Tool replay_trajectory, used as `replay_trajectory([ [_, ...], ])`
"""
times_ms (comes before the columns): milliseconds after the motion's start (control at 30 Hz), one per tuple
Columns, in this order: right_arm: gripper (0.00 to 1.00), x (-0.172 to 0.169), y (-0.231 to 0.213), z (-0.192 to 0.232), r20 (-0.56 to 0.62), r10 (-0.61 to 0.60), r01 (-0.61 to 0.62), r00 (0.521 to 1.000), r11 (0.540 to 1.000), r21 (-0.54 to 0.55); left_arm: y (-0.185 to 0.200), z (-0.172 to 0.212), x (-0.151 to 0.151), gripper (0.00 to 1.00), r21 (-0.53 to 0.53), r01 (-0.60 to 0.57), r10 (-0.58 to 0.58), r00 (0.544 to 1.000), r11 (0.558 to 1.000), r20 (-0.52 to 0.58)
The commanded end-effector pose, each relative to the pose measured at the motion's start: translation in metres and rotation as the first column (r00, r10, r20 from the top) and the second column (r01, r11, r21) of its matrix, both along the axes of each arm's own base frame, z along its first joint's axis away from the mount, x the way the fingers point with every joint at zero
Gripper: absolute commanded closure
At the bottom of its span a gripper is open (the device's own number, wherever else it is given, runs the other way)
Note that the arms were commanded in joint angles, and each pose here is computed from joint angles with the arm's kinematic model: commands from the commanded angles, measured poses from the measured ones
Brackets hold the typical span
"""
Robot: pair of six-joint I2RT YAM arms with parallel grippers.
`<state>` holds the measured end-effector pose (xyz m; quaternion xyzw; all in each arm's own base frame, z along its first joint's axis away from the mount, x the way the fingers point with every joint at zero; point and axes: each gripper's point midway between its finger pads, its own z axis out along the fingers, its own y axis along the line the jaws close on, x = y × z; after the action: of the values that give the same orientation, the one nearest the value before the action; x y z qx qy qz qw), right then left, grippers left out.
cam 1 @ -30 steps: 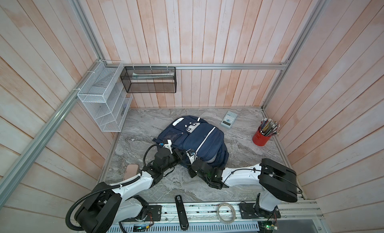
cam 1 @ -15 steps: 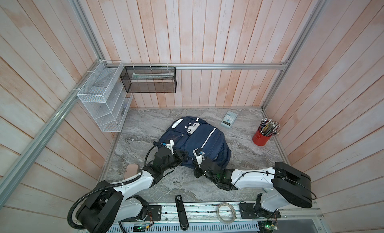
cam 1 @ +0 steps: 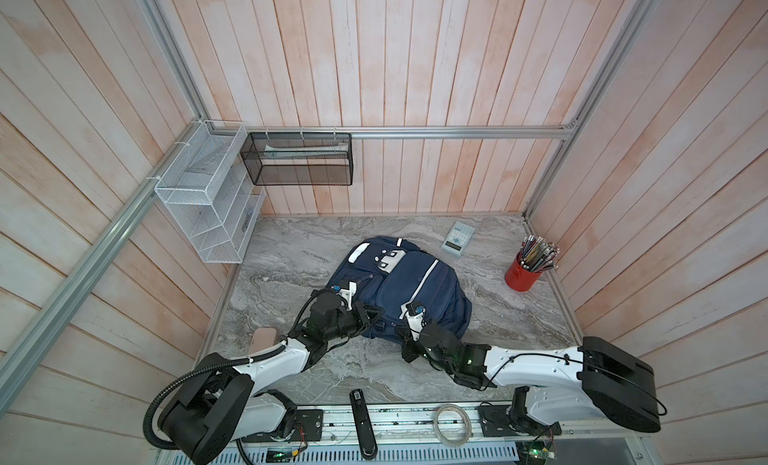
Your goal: Pack the student bag
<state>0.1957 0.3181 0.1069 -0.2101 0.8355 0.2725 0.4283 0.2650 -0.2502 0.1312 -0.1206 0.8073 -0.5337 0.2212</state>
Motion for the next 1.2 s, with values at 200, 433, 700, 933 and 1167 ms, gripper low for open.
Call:
replay_trajectory([
  [200,0.59,0.035,-0.016,-0.002,0.136,-0.128,0.146,0.982,0.980,-0.136,-0.008,0.044,-0.001,1.00,-0.101,-0.045,0.055,0.993,0.994,0.101],
  [433,0.61,0.051,-0.001,0.037,0.252,-0.165,0.175,0.954,0.984,-0.019,-0.021,0.036,-0.016,1.00,-0.105,-0.002,0.011,0.997,0.994,0.080],
  [700,0.66,0.063,0.037,0.059,0.319,-0.124,0.119,0.940,0.992,0.036,-0.031,0.019,-0.026,0.97,-0.094,0.034,-0.030,0.998,0.995,0.047],
  [933,1.00,0.065,0.028,0.064,0.290,-0.157,0.147,0.944,0.988,0.054,-0.019,0.003,-0.020,0.97,-0.032,-0.014,0.015,0.999,0.999,0.039],
  [1167,1.00,0.034,0.001,0.031,0.124,-0.100,0.099,0.987,0.995,0.012,0.022,-0.016,0.019,0.99,0.069,-0.156,0.152,0.987,0.985,0.058],
])
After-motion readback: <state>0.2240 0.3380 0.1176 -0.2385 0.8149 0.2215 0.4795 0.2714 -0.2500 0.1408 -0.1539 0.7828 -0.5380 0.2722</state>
